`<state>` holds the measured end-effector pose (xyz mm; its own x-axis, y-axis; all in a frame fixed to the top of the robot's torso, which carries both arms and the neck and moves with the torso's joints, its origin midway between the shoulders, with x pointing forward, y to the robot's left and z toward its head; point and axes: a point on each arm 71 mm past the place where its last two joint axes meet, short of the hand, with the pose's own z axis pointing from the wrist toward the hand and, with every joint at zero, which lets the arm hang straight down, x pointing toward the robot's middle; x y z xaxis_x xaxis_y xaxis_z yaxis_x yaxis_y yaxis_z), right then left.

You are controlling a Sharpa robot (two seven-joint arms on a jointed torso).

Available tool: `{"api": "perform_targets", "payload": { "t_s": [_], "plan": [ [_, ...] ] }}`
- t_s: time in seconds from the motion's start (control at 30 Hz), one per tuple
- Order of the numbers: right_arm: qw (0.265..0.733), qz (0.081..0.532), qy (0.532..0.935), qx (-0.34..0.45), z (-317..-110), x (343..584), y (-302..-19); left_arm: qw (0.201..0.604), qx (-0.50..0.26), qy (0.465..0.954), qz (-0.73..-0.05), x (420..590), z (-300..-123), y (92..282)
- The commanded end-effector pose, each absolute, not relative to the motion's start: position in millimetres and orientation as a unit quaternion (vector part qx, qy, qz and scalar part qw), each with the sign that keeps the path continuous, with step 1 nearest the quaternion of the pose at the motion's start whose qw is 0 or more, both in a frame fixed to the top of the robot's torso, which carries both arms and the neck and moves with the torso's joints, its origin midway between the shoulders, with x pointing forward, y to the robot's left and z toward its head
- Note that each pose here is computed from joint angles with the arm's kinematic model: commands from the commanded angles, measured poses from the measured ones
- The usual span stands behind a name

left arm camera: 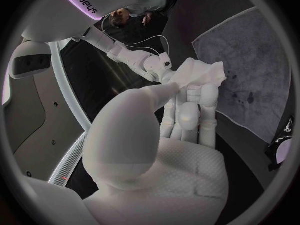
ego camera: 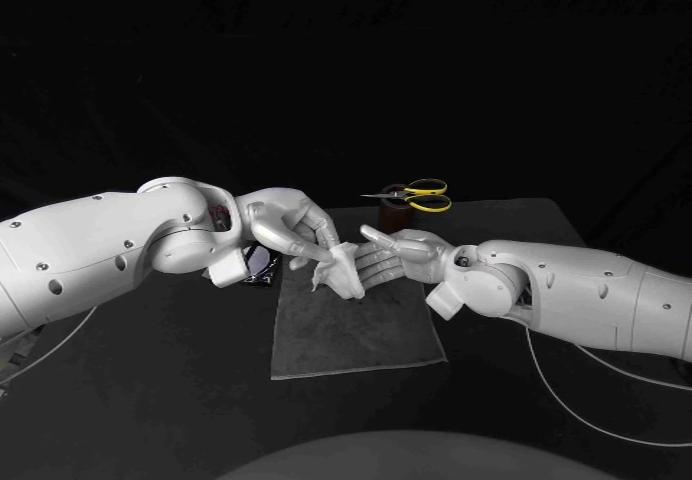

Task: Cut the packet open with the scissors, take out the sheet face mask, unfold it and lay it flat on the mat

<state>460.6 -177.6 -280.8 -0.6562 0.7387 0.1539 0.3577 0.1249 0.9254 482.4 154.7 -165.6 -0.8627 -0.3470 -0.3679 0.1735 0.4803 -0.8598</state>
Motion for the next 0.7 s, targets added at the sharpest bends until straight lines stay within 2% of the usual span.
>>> {"api": "perform_targets", "payload": {
  "t_s": [0.03,0.37,0.7],
  "plan": [
    [0.135,0.591,0.700,0.378,-274,457,-167,0.237,-0.049,0.815,-0.527,478.6,-162.7,151.1],
    [0.108,0.616,0.684,0.377,-269,448,-155,0.236,-0.060,0.813,-0.529,479.0,-162.5,152.0],
    [0.100,0.623,0.684,0.365,-267,442,-156,0.249,-0.084,0.813,-0.519,484.8,-163.6,157.3]
  ]
}}
